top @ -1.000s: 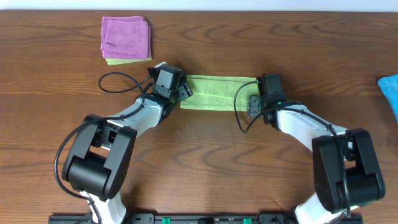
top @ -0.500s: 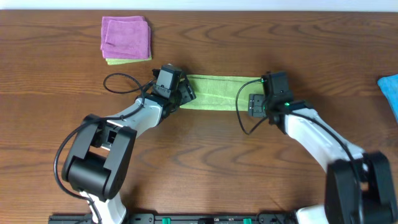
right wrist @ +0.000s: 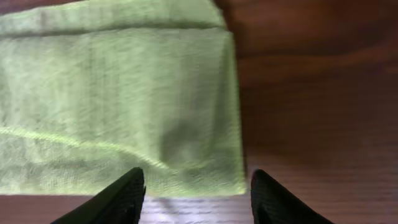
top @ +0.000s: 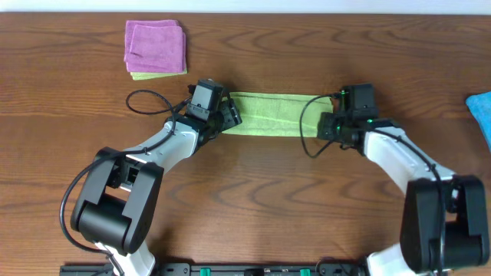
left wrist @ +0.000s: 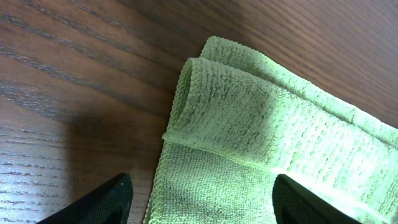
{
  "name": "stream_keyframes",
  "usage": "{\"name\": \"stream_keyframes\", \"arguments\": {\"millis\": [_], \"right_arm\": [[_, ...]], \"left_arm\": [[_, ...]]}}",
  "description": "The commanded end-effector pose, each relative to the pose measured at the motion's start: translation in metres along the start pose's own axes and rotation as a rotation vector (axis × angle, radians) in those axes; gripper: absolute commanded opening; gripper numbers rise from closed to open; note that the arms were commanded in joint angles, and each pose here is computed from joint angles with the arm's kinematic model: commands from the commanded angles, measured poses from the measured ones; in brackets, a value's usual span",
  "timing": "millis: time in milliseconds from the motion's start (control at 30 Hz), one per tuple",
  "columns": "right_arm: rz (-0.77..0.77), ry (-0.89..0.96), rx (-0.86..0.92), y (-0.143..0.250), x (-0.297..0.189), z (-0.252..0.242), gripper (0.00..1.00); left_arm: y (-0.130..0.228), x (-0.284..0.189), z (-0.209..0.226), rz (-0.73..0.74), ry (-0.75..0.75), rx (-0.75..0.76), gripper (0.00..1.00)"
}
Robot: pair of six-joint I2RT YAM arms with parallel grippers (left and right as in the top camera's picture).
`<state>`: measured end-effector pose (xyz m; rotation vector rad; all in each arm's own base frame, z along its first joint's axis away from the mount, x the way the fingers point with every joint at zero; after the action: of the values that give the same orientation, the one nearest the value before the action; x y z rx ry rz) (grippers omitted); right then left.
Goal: Fold the cloth
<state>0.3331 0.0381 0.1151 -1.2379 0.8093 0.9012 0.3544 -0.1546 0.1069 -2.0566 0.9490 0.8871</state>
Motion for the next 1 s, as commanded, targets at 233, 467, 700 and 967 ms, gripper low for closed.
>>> {"name": "stream_keyframes", "arguments": {"millis": [233,467,700,967], "right_arm": [[-0.025,-0.146,-0.004,-0.008,-0.002,-0.002,0.53],[-0.048,-0.156,-0.011,-0.012,0.015,-0.003,0.48],[-0.055,-0.142,-0.038,-0.012,0.021,-0.004,0.49],[-0.071,-0.143,-0.045,-0.014,0.021,-0.004,0.38]], "left_arm": [[-0.006,-0.009,-0.008,-0.031,0.023,0.022,0.74],[-0.006,-0.009,-0.008,-0.032,0.024,0.022,0.74],[-0.006,-0.009,-0.008,-0.031,0.024,0.022,0.74],[-0.006,-0.009,-0.008,-0.032,0.024,0.021,0.73]]}}
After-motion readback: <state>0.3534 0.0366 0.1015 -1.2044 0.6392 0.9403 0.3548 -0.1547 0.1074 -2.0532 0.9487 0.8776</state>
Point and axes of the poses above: each gripper's point midway between its finger pads, its own x axis out along the fingers, its own z axis along the line the jaws close on, y = z × x, the point moved 10 cm from there along -x, back along the fingers, and after that the axes turned 7 degrees about -x, right-handed, at the moved point
